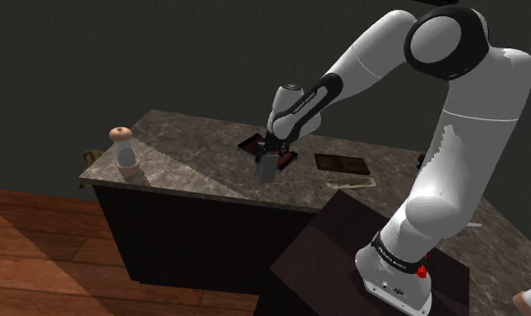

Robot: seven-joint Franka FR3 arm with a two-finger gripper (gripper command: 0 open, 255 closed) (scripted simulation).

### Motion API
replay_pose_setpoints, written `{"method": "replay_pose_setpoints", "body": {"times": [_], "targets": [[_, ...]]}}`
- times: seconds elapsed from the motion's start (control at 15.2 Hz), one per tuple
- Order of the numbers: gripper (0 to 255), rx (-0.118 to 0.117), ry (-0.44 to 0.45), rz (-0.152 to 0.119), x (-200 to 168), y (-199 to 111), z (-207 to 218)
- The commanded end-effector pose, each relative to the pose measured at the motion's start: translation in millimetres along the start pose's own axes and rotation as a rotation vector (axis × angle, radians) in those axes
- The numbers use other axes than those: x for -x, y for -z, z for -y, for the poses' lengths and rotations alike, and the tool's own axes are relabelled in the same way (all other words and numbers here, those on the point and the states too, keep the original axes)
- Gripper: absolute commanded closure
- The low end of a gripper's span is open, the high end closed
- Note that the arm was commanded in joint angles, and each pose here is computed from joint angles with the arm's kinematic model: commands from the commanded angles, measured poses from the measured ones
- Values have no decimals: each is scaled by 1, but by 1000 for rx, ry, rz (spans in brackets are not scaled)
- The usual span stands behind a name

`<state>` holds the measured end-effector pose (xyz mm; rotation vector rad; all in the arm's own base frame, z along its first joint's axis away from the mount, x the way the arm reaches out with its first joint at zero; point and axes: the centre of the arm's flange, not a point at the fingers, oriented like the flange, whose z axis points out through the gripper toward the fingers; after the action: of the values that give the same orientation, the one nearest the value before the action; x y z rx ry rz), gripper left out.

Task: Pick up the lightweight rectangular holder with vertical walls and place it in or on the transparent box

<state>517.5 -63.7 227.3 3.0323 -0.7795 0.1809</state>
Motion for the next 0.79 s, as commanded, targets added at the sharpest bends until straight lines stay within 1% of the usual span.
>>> {"method": "replay_pose_setpoints", "body": {"times": [0.0,0.4,0.73], "targets": [[0,-2,-13,-3,-7,-14,0],[0,-2,-13,-3,-7,-46,0],[0,-2,-13,-3,-7,-49,0]]}}
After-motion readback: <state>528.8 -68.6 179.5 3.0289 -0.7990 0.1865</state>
